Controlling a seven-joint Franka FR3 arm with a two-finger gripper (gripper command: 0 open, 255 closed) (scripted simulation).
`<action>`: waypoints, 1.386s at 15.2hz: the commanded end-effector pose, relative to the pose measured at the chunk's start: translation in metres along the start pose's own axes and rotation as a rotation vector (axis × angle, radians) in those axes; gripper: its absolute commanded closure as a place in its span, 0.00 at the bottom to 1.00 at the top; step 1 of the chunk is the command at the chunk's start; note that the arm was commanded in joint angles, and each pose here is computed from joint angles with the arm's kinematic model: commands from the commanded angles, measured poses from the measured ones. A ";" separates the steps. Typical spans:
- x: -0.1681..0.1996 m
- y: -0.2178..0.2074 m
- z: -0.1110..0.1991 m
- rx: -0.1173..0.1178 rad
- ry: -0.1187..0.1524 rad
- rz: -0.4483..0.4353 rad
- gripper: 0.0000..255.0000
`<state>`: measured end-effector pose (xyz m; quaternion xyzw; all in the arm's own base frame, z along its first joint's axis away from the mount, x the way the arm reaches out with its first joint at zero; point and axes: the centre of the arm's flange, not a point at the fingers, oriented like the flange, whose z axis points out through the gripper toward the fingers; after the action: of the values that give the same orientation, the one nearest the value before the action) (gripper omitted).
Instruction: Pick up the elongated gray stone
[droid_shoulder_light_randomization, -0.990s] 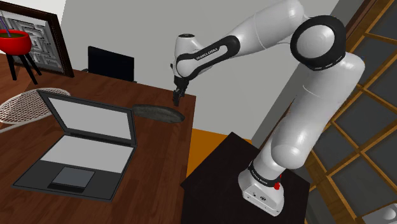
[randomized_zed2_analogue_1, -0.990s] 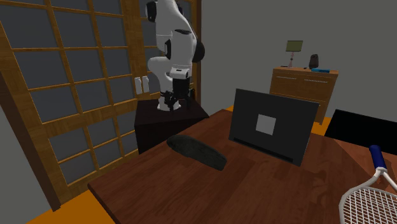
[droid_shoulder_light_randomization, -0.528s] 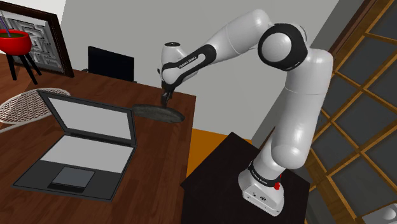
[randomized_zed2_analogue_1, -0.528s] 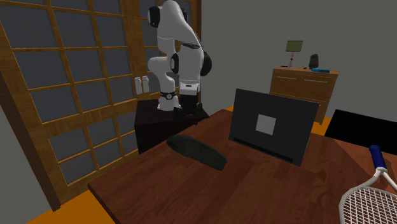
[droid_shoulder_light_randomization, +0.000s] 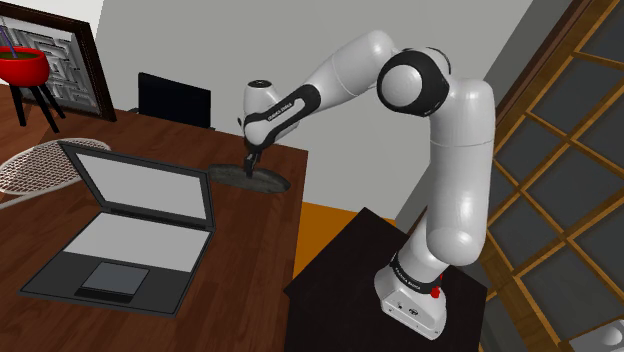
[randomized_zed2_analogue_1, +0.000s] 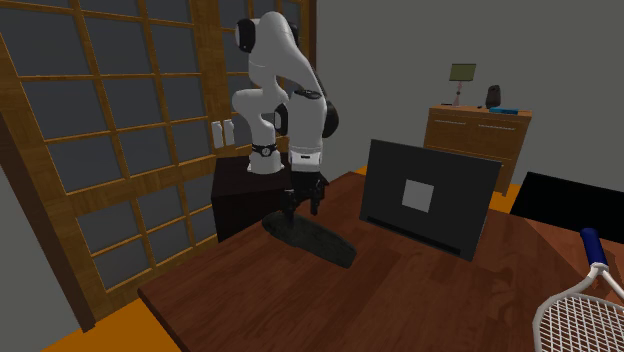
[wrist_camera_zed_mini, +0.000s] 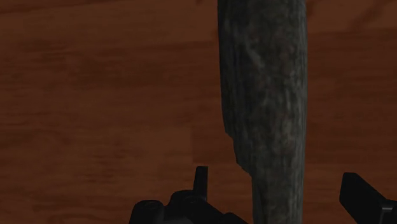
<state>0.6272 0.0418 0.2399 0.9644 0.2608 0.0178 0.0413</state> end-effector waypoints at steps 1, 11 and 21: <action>0.000 -0.001 0.011 0.000 0.001 0.000 0.00; 0.000 -0.002 0.019 0.000 0.001 0.000 1.00; 0.001 0.002 -0.018 0.000 0.001 0.000 1.00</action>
<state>0.6270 0.0425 0.2526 0.9643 0.2609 0.0174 0.0412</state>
